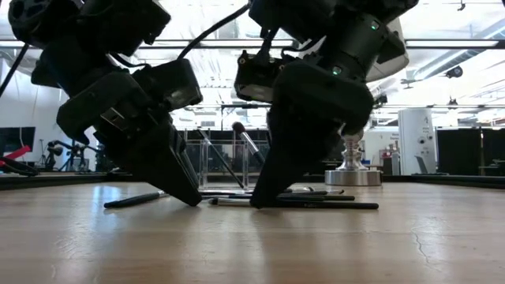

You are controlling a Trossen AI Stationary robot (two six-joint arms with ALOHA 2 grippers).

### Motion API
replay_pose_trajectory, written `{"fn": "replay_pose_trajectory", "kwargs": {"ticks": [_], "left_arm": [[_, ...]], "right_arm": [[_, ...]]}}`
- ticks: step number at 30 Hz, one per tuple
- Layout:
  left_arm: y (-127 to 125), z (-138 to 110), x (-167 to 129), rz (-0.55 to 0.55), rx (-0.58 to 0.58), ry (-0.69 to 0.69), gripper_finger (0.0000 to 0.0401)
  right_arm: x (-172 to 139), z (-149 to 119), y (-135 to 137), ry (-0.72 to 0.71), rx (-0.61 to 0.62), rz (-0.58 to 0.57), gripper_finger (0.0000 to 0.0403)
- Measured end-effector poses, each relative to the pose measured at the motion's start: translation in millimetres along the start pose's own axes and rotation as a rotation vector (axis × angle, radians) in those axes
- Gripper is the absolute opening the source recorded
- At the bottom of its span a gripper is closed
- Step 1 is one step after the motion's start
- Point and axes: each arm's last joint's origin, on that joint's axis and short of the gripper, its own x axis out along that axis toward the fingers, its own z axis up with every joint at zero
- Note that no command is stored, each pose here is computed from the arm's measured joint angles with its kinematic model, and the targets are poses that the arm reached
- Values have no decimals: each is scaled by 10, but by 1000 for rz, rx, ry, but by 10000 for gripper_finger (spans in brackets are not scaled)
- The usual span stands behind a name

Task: Put items in baskets/containers
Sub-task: Put the eyeshadow brush into the transparent organizer

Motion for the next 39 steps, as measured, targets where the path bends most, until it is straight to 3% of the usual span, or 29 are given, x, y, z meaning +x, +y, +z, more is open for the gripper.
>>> {"fn": "replay_pose_trajectory", "kwargs": {"ticks": [7,14,20,27,39], "left_arm": [[-28,10,-96,-8,-11,17,0],[32,11,-302,53,-5,0,0],[173,-128,-512,97,-65,-36,0],[333,-348,-705,105,-141,-43,0],[421,-493,-795,80,-273,-71,0]], "right_arm": [[41,39,14,46,-15,-21,144],[52,-7,26,75,-58,-56,67],[53,-48,44,100,-68,-89,16],[-1,20,88,149,-100,-38,11],[-68,321,-2,123,65,53,9]]}}
